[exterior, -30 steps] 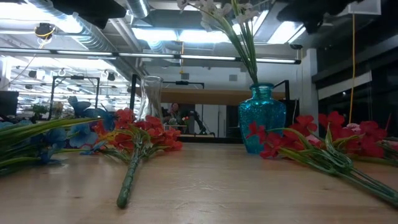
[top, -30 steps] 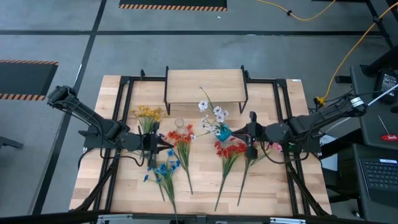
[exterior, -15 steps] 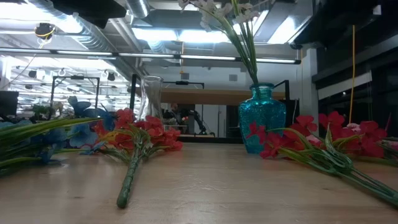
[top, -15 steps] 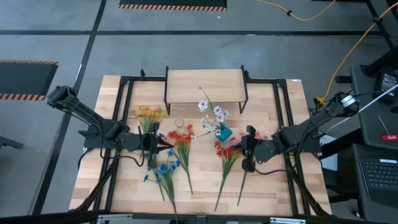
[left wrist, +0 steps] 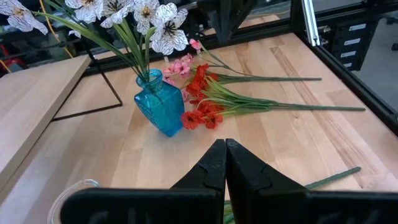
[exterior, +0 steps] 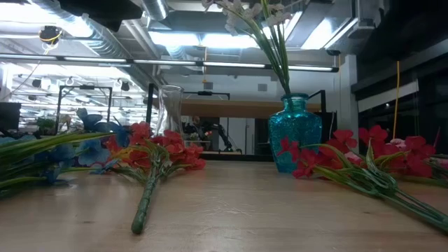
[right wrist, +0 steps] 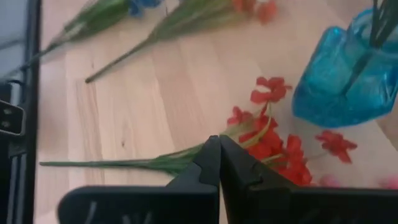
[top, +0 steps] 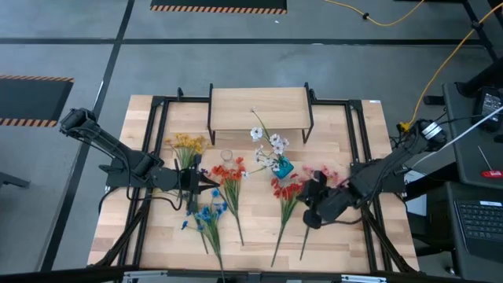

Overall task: Pick and place flowers into a vace then onto a shelf
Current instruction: Put the red flowers into the blue vase

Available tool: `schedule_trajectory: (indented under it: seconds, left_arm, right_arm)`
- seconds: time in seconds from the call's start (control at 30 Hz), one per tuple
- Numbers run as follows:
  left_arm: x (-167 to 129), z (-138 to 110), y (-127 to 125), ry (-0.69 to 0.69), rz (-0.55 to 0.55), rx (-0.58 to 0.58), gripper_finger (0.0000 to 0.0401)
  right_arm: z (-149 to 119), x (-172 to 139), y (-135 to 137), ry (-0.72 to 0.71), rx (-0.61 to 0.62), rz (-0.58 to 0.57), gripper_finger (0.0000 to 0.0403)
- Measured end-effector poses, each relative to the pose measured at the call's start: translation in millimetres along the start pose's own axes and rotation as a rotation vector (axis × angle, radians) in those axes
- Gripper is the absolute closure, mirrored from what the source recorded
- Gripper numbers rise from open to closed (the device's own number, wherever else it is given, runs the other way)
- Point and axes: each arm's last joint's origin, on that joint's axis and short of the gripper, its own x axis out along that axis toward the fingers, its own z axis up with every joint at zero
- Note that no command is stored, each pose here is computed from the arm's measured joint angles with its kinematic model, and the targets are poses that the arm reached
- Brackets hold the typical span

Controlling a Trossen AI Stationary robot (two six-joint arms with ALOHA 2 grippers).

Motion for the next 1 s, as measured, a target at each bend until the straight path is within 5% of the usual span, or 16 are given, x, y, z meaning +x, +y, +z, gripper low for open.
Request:
schedule_trajectory:
  seconds: [0.37, 0.7, 1.0]
  left_arm:
    - [-0.1, 0.5, 0.0, -0.004, 0.0, 0.081, 0.0398]
    - [-0.7, -1.4, 0.4, 0.015, -0.001, 0.199, 0.0398]
    - [-0.8, -1.4, 0.4, 0.015, -0.001, 0.218, 0.0398]
  right_arm:
    - [16.9, 13.8, 49.3, 0.242, 0.029, -0.09, 0.0401]
    - [11.0, 13.6, 89.7, 0.286, 0.179, -0.099, 0.04]
    - [3.5, 24.4, 95.3, 0.296, 0.249, -0.143, 0.0399]
